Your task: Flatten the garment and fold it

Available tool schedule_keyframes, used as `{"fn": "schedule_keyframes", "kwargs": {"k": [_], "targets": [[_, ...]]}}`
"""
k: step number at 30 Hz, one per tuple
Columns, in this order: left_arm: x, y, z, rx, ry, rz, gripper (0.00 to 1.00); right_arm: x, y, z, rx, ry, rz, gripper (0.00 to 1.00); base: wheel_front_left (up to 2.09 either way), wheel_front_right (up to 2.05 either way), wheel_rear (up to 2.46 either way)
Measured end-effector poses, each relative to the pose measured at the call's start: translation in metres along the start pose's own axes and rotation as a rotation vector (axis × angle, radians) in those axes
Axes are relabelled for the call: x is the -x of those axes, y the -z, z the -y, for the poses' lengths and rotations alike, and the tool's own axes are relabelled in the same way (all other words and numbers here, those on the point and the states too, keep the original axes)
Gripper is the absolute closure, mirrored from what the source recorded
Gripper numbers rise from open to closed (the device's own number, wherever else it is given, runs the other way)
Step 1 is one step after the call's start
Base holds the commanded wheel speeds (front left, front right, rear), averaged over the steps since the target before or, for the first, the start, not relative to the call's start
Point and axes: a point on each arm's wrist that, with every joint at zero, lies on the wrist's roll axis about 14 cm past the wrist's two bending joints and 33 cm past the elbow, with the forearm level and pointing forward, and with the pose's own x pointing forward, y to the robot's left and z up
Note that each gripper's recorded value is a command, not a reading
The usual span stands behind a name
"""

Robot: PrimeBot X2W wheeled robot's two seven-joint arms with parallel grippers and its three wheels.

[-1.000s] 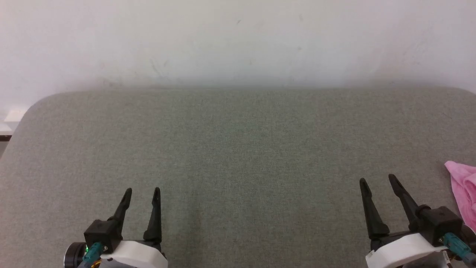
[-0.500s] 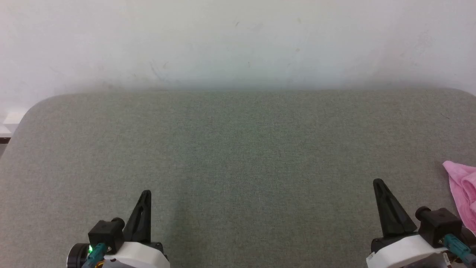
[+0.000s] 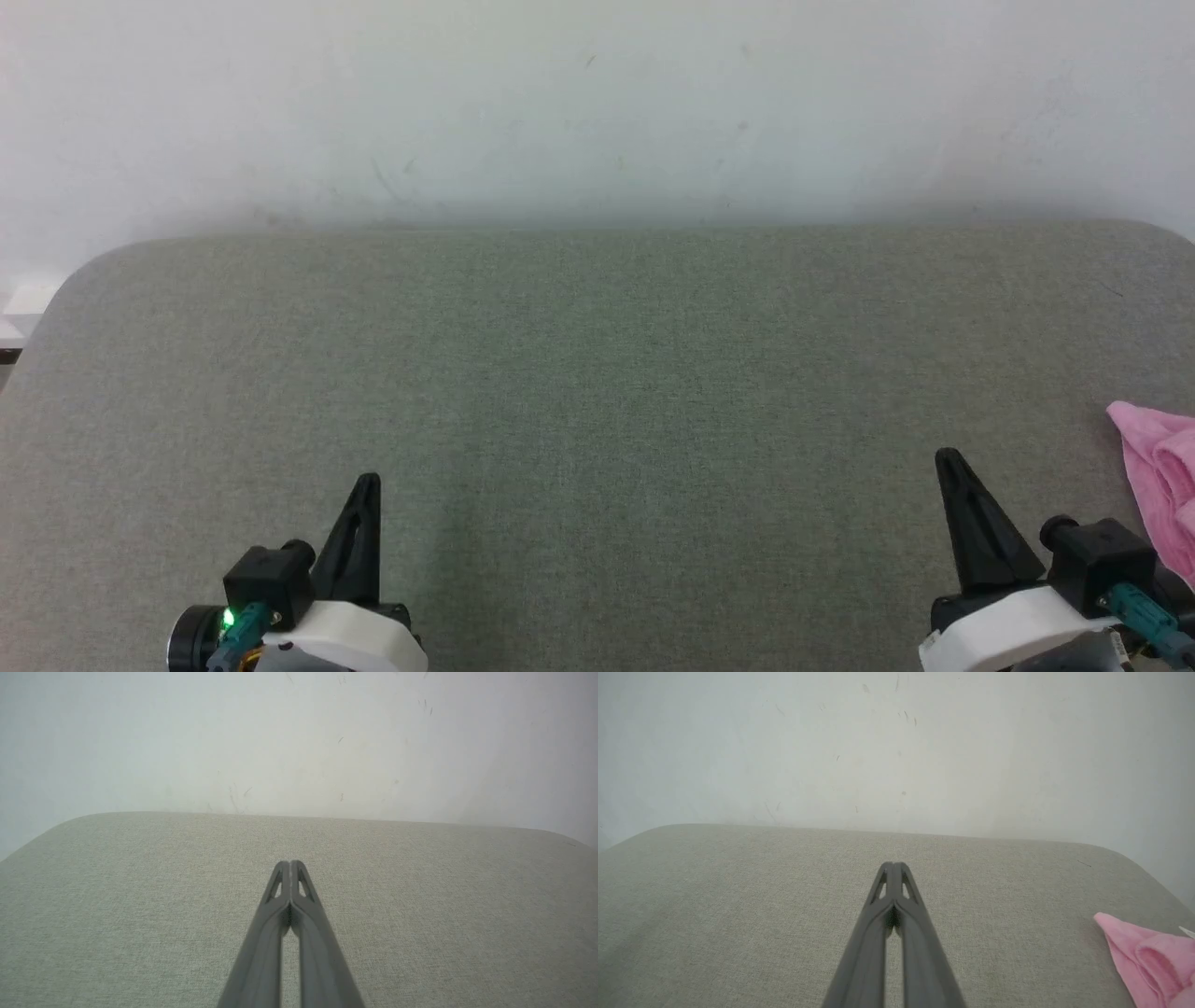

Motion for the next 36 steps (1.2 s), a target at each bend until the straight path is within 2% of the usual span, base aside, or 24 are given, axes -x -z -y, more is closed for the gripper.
{"fn": "schedule_keyframes", "kwargs": {"k": [36], "targets": [[-0.0067, -0.0089, 0.0054, -0.038, -0.001, -0.014, 1.0, -0.0044, -0.0017, 0.0038, 0.037, 0.009, -0.012, 1.0, 0.0, 0.0, 0.0]]}}
